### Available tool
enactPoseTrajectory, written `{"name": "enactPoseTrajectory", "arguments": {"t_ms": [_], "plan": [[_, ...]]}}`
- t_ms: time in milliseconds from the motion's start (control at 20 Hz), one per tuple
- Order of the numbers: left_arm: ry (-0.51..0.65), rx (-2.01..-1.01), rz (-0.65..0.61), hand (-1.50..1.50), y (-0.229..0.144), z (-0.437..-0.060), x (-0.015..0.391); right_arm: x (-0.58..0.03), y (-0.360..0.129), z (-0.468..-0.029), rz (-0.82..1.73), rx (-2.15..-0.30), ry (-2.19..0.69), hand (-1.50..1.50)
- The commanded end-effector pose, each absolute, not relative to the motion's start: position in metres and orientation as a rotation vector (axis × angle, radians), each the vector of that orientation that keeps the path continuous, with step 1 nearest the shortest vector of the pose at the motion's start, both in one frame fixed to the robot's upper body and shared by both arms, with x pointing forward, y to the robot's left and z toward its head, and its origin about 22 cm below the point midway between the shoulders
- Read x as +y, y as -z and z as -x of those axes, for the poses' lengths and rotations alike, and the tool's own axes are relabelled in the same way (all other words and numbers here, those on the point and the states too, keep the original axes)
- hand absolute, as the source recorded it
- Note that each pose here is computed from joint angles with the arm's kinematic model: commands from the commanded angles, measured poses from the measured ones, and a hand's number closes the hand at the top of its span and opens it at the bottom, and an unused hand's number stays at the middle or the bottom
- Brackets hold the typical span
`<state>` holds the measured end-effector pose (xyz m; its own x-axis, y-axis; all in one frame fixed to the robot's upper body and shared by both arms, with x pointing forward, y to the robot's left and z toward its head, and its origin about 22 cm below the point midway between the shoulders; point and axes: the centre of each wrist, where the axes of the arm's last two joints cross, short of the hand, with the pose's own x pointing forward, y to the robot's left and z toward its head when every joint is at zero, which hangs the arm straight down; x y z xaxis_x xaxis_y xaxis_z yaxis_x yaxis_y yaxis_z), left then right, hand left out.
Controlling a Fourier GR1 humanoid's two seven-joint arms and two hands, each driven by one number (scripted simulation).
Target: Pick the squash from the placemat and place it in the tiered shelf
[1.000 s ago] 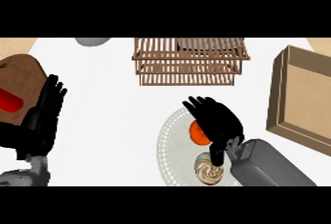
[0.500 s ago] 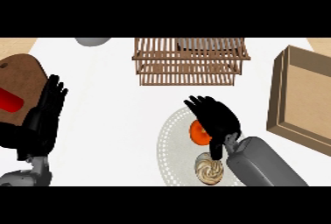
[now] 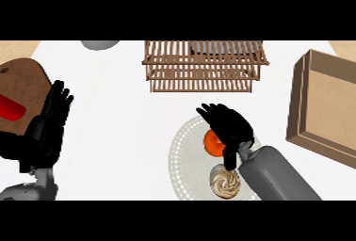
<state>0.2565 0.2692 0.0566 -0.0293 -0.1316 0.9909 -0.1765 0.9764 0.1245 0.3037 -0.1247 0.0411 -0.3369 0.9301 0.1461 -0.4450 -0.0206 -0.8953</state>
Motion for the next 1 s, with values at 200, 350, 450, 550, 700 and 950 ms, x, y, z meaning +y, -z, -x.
{"name": "enactPoseTrajectory", "arguments": {"t_ms": [200,350,450,550,700,950], "plan": [[-0.027,-1.598,-0.26,0.0,-0.064,-0.261,0.261,-0.129,-0.002,-0.303,0.575,-1.012,-1.694,1.5],[-0.031,-1.614,-0.247,0.0,-0.073,-0.265,0.285,-0.131,-0.001,-0.304,0.627,-1.121,-1.738,1.5],[-0.031,-1.601,-0.255,0.0,-0.065,-0.281,0.263,-0.124,0.003,-0.309,0.653,-1.159,-1.766,1.5],[-0.029,-1.596,-0.238,0.0,-0.05,-0.268,0.251,-0.108,0.0,-0.301,0.688,-1.207,-1.746,1.5],[-0.033,-1.608,-0.248,0.0,-0.048,-0.254,0.274,-0.127,-0.016,-0.324,0.685,-1.256,-1.703,1.5],[-0.026,-1.604,-0.234,0.0,-0.059,-0.263,0.271,-0.075,-0.015,-0.284,0.764,-1.079,-1.385,1.5]]}}
